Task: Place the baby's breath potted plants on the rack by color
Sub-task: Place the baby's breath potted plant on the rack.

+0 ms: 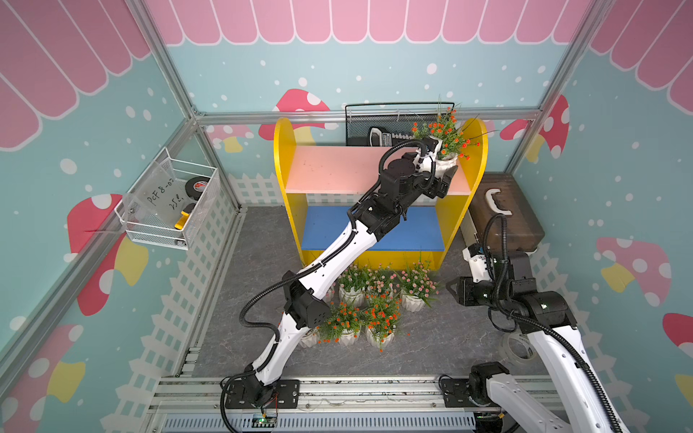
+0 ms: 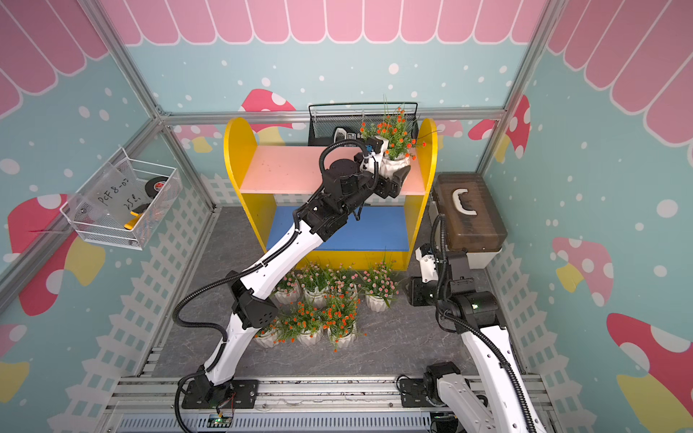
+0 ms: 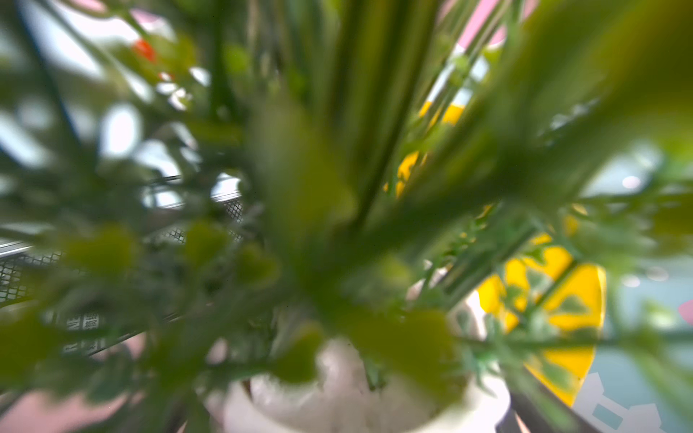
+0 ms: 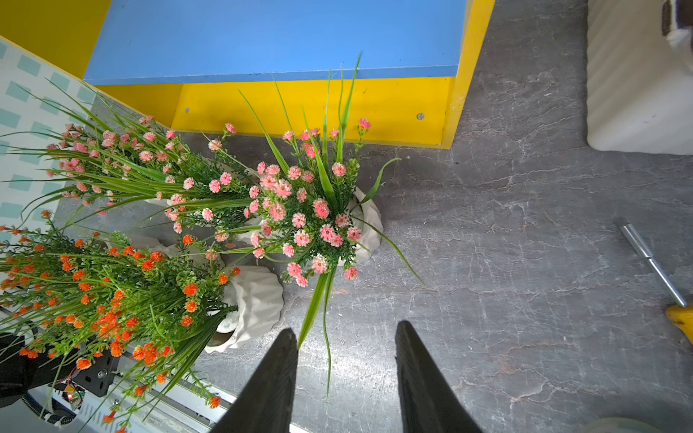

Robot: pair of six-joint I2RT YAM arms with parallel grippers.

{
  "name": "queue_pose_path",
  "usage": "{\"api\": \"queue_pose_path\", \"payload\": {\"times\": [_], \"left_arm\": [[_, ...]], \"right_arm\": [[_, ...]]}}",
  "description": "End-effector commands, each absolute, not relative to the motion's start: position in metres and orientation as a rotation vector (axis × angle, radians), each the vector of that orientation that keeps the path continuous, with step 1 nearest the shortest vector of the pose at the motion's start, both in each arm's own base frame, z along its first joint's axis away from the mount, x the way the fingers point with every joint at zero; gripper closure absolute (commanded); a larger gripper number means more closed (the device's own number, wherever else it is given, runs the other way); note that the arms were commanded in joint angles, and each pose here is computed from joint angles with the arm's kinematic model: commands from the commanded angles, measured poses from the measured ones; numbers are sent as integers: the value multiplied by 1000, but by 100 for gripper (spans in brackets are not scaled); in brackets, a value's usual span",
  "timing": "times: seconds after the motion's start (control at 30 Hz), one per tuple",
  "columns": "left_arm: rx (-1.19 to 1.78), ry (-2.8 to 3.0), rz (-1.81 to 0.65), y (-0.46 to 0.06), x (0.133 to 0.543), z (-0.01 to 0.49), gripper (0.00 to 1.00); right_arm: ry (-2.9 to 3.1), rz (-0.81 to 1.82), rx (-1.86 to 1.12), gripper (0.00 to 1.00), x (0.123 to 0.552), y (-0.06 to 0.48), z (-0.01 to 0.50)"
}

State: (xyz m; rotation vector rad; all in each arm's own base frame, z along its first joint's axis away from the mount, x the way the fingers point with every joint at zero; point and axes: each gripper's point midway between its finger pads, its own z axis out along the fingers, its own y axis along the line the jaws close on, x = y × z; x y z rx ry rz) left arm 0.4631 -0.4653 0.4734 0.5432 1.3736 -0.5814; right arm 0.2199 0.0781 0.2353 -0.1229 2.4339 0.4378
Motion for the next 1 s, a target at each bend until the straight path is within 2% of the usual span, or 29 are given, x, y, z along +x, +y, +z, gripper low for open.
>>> {"api": "queue_pose_path", "payload": {"times": [0.0, 0.47, 0.97], "left_arm": [[502, 1239, -606, -439, 448, 534, 5], [569, 1197, -621, -437, 441, 541, 4], [616, 1340, -564, -428, 439, 510, 6]], "right_arm": [[2430, 419, -123, 57, 220, 75, 234], [2439, 395, -124, 55, 222, 73, 229], [2435, 384, -122, 54, 221, 71, 228]]}}
